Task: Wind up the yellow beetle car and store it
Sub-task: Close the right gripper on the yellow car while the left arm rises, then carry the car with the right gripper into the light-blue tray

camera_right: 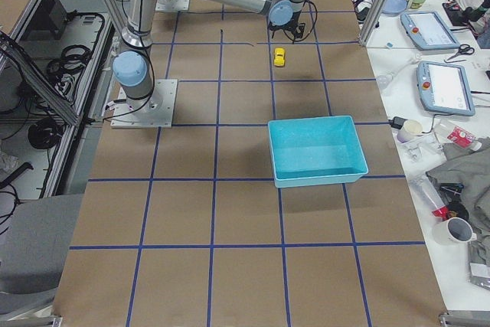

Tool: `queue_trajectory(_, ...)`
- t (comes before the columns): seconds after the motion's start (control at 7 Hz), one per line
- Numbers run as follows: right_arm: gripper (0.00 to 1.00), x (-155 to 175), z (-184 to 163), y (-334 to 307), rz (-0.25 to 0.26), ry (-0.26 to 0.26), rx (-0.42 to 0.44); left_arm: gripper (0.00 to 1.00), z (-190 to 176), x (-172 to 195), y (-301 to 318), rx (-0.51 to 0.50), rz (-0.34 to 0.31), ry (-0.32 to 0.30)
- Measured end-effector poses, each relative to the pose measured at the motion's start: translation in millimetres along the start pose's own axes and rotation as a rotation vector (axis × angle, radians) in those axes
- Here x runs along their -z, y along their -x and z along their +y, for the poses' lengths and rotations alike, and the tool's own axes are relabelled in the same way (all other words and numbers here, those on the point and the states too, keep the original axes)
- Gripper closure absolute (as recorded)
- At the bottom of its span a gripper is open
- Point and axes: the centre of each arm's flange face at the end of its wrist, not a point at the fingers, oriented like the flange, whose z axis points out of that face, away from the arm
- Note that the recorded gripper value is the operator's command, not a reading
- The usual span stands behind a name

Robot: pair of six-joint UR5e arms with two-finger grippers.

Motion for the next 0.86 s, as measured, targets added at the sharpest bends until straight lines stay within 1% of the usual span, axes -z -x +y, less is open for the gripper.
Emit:
queue_trajectory(0.14,0.02,-21.1,-11.8,4.3,-0.018,-0.005,0.040,0.00,1.6,-0.3,0.0,0.003,0.000,-0.001)
queue_trajectory(0.29,0.02,-39.3,-16.5,7.6,-0.024,-0.010,0.087,0.00,2.3,0.1,0.9,0.004,-0.002,-0.002)
queue_trajectory(0.43,0.02,-52.9,-17.1,10.0,-0.011,-0.019,0.136,0.00,2.4,0.2,1.7,0.003,-0.002,-0.003)
queue_trajectory(0.57,0.02,-63.8,-16.0,12.2,0.007,-0.028,0.161,0.00,2.6,0.2,2.3,-0.001,-0.003,-0.003)
queue_trajectory(0.86,0.03,-78.4,-15.6,11.8,0.038,-0.040,0.178,0.00,2.4,-0.6,3.1,-0.008,-0.002,-0.002)
